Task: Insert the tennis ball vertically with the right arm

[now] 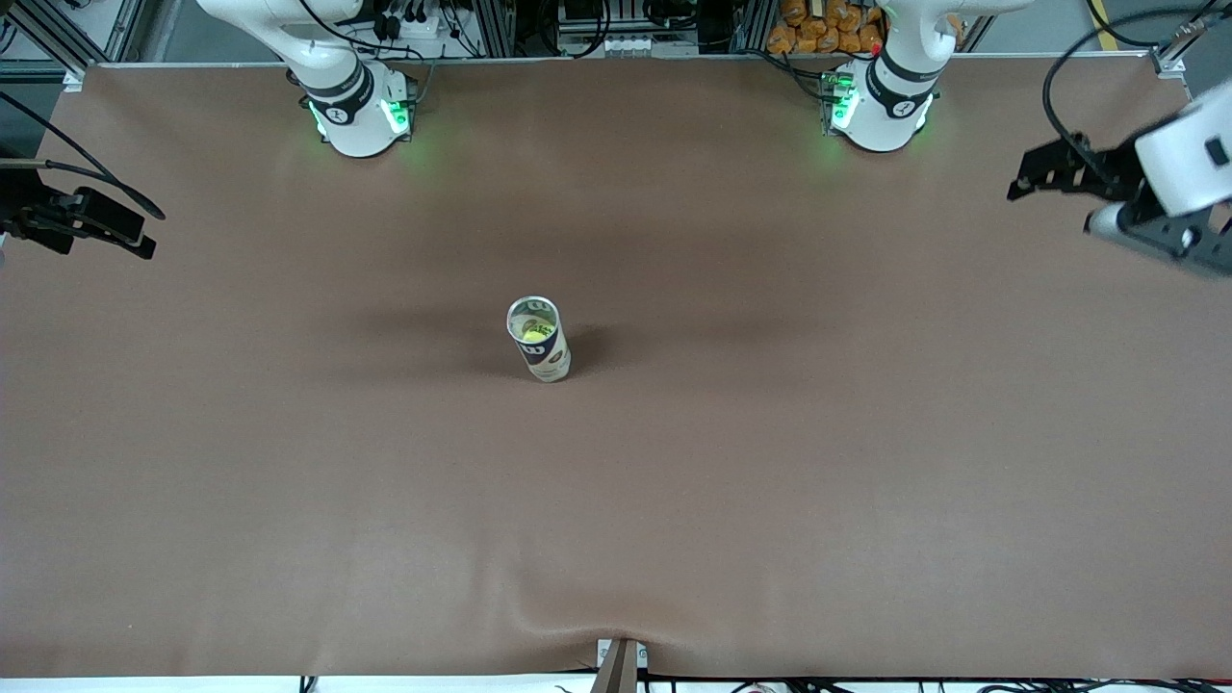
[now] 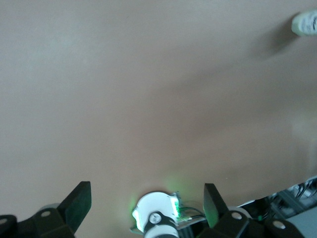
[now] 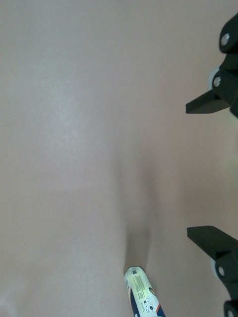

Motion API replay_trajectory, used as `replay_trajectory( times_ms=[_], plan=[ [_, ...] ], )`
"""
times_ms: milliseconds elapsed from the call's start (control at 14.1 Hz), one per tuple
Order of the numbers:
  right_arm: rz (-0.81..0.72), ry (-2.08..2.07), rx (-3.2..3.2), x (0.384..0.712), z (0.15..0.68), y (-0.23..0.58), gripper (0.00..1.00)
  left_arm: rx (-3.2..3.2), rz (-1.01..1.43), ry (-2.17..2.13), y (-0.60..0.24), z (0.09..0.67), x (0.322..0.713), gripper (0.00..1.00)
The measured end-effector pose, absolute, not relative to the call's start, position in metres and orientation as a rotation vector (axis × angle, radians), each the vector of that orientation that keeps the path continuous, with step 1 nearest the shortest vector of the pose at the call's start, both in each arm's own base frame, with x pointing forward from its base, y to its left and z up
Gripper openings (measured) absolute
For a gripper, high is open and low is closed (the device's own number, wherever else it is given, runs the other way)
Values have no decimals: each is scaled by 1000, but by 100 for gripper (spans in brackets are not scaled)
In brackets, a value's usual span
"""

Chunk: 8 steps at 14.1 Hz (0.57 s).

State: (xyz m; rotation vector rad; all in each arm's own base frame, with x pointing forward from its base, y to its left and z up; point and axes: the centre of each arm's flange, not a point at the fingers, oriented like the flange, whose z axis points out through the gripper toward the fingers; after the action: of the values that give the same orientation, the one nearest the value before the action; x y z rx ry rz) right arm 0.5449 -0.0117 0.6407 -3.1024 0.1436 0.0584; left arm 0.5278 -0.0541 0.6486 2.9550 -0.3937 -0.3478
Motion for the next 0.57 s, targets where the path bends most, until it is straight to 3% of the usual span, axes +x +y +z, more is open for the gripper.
replay_trajectory(
  times_ms=[567],
  plan=[
    [68, 143, -3102, 546, 638, -11, 100, 3071, -273, -202, -12, 687, 465, 100]
  ],
)
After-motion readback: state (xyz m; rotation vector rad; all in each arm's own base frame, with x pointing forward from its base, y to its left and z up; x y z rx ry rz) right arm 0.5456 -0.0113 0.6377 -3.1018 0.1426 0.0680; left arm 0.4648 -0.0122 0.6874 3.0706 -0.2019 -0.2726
